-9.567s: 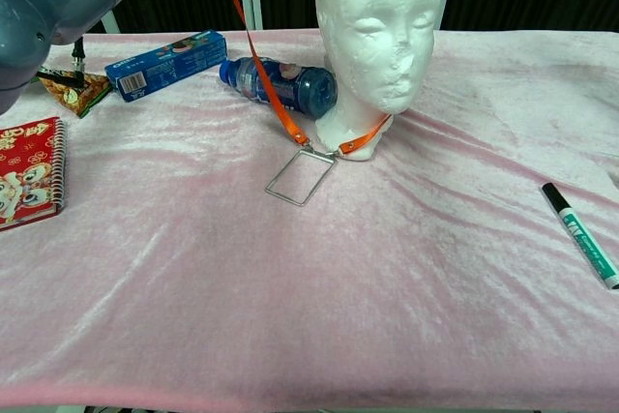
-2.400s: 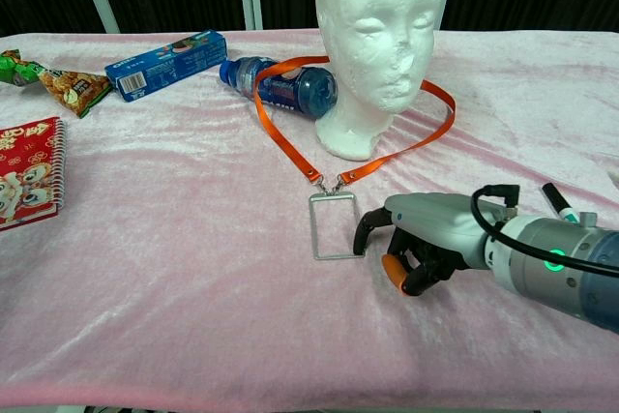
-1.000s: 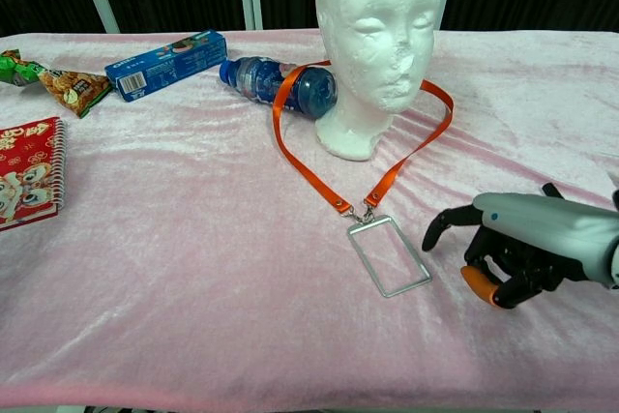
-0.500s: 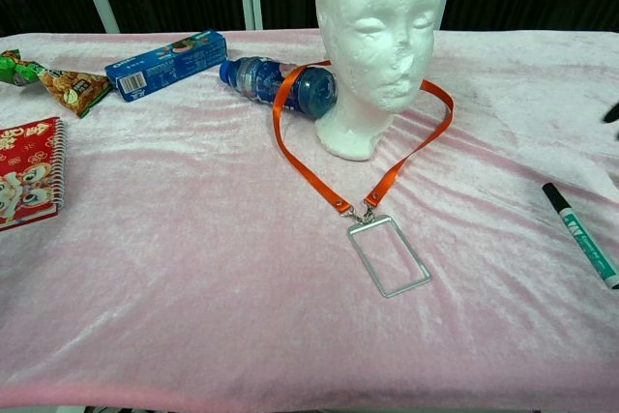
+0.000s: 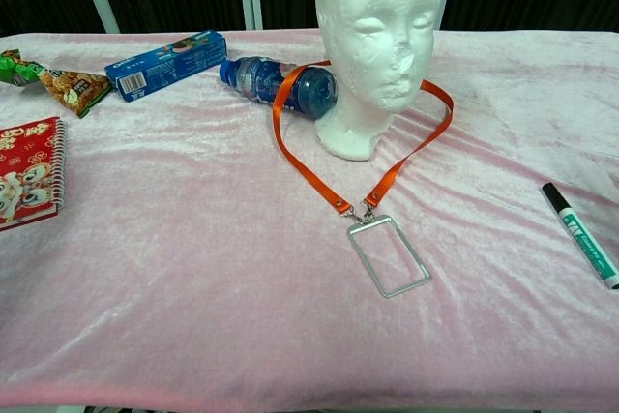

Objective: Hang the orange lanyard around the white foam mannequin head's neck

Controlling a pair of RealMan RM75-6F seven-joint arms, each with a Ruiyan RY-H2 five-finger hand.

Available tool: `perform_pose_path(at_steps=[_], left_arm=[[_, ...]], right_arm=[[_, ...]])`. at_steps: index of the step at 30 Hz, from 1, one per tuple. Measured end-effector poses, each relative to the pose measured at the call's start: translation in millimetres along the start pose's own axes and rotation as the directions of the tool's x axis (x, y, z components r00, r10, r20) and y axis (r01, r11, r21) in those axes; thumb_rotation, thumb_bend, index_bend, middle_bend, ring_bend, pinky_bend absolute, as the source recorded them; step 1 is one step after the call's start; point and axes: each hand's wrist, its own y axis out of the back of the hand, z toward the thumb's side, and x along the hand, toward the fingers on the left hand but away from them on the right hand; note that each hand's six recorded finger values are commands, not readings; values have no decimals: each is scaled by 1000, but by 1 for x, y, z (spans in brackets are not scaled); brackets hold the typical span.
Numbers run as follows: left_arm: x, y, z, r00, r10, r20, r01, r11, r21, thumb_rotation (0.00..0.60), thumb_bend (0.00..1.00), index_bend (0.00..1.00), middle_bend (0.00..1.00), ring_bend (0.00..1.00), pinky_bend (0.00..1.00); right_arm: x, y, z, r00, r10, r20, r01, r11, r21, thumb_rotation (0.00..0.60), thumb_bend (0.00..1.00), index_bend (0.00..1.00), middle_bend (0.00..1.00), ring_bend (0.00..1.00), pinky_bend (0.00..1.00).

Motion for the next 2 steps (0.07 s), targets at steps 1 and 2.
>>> perform_pose_path(at_steps=[1, 2], left_arm=[[-1, -1, 0, 1000, -6, 1, 6, 1000, -4, 600, 117, 252, 52, 0, 0], [-3, -2, 2, 1000, -13, 2, 13, 1000, -11, 600, 117, 252, 52, 0, 0]], right_arm=[[7, 0, -2, 1000, -19, -13, 19, 1000, -10, 600, 174, 181, 121, 212, 213], [12, -1, -2, 999, -28, -23, 27, 1000, -14, 600, 174, 181, 121, 213, 213]])
